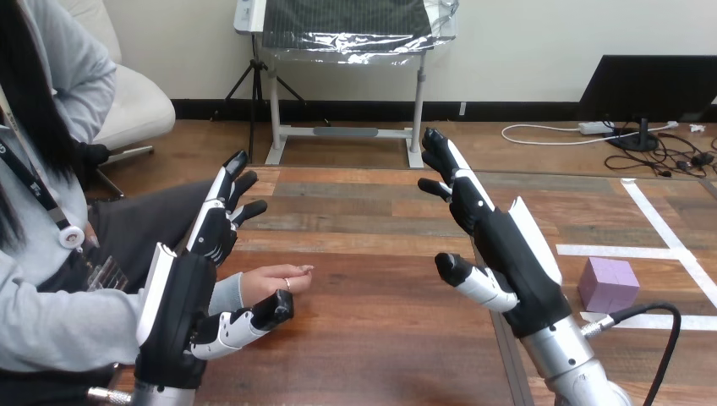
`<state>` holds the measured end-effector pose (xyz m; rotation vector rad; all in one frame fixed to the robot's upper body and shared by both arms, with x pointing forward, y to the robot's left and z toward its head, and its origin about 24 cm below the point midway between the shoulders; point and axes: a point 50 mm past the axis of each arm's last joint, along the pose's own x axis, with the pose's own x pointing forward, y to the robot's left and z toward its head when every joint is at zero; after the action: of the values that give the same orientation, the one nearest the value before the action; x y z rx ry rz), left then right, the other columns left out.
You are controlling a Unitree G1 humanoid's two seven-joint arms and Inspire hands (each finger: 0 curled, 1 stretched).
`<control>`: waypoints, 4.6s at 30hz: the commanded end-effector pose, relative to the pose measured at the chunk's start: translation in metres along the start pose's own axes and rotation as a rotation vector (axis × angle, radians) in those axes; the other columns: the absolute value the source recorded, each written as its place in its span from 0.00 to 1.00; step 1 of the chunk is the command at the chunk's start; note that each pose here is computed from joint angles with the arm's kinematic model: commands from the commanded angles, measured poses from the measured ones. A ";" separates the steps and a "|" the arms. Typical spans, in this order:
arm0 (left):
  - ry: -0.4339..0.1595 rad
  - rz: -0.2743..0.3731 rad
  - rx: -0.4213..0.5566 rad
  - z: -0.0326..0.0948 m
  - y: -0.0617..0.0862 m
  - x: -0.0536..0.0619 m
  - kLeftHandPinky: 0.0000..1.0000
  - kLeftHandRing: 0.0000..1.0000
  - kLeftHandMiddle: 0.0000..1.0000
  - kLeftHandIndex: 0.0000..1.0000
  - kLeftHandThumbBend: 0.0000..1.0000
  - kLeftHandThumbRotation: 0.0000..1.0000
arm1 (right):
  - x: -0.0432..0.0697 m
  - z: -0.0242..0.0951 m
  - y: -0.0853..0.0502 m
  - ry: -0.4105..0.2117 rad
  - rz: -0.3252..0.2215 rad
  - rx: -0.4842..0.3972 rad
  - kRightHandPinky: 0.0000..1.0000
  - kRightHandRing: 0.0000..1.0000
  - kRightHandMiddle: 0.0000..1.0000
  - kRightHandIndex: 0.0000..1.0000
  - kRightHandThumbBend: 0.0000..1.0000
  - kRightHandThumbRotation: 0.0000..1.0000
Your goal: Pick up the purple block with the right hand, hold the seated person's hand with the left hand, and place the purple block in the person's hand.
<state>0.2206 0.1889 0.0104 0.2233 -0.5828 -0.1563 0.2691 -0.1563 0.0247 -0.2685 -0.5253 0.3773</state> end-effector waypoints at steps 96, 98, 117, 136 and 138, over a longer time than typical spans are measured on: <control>-0.095 -0.006 -0.017 0.007 0.004 0.020 0.90 0.97 1.00 0.99 1.00 0.70 | 0.059 0.008 -0.175 0.568 0.077 -0.952 1.00 1.00 1.00 1.00 1.00 0.90; -0.095 -0.007 -0.018 0.007 0.004 0.019 0.90 0.98 1.00 0.99 1.00 0.70 | 0.058 0.007 -0.176 0.575 0.078 -0.959 1.00 1.00 1.00 1.00 1.00 0.89; -0.080 -0.001 -0.007 0.007 0.007 0.012 0.91 0.99 1.00 1.00 1.00 0.70 | 0.043 -0.002 -0.186 0.739 0.123 -1.027 1.00 1.00 1.00 1.00 1.00 0.88; -0.075 -0.002 -0.003 0.007 0.007 0.010 0.93 1.00 1.00 1.00 1.00 0.70 | 0.028 -0.011 -0.191 0.878 0.180 -1.038 1.00 1.00 1.00 1.00 1.00 0.86; -0.074 -0.002 -0.005 0.007 0.007 0.009 0.93 1.00 1.00 1.00 1.00 0.70 | 0.026 -0.012 -0.191 0.889 0.187 -1.045 1.00 1.00 1.00 1.00 1.00 0.86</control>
<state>0.2184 0.1912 0.0091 0.2080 -0.5737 -0.1814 0.3353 -0.3135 0.0590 -1.3800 0.2911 0.1581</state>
